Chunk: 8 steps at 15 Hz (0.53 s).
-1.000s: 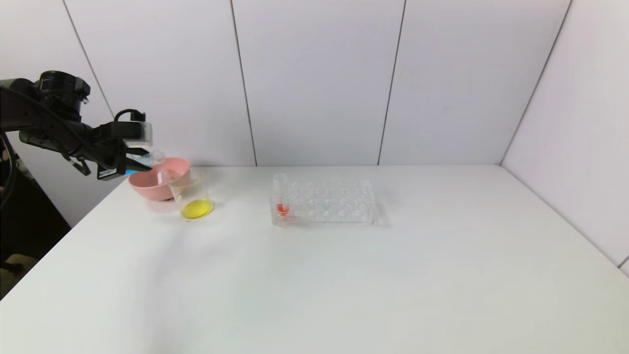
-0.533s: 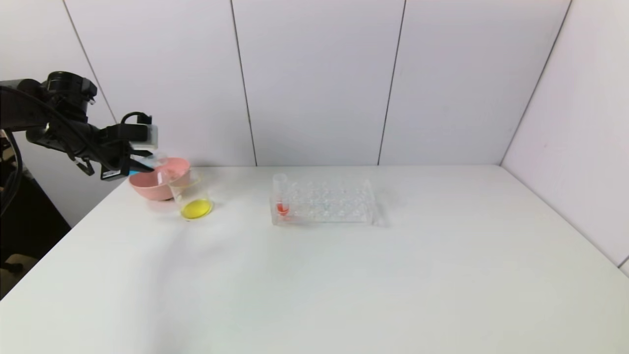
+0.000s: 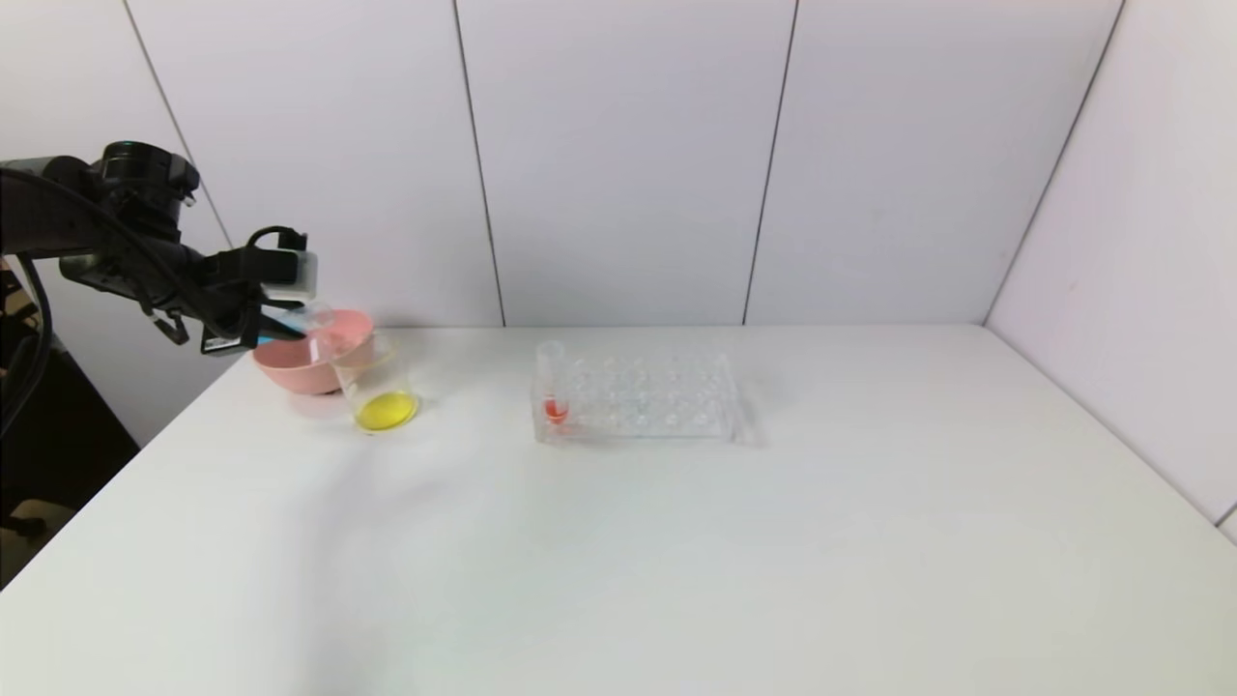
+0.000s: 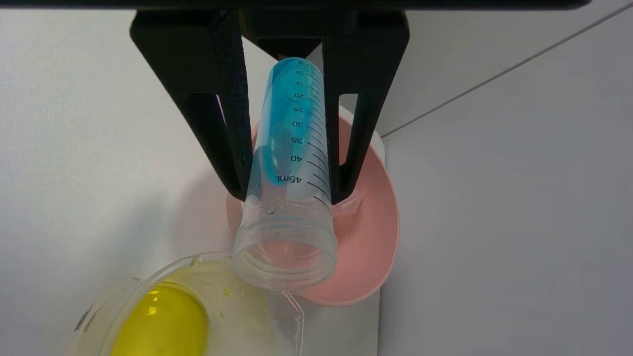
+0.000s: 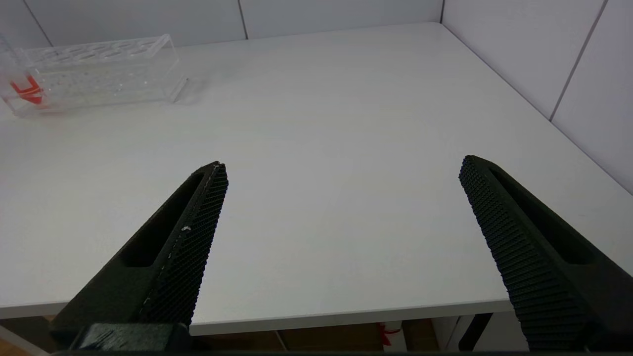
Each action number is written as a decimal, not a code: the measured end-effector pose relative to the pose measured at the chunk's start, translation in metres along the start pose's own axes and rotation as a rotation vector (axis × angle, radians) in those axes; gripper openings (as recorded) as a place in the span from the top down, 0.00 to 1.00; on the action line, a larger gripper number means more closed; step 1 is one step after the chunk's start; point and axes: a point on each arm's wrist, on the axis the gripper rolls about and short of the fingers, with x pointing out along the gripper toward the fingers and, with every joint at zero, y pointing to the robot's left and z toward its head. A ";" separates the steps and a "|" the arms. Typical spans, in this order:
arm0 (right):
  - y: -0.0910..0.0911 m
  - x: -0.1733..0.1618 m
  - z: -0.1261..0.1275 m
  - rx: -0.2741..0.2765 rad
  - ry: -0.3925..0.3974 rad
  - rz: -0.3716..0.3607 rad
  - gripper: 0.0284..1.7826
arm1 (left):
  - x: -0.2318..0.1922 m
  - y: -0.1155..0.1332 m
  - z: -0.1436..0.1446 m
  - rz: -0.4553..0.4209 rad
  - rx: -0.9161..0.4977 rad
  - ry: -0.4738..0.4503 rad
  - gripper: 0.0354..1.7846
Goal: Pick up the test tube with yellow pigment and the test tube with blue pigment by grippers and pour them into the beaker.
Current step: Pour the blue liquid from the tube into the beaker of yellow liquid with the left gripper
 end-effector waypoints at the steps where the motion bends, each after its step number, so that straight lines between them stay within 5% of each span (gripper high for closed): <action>1: 0.000 0.000 0.000 0.000 0.000 0.000 0.04 | 0.000 0.000 0.000 -0.002 0.006 0.004 0.77; 8: 0.000 0.000 0.000 0.000 0.000 0.000 0.04 | 0.003 0.000 0.006 -0.007 0.062 0.037 0.77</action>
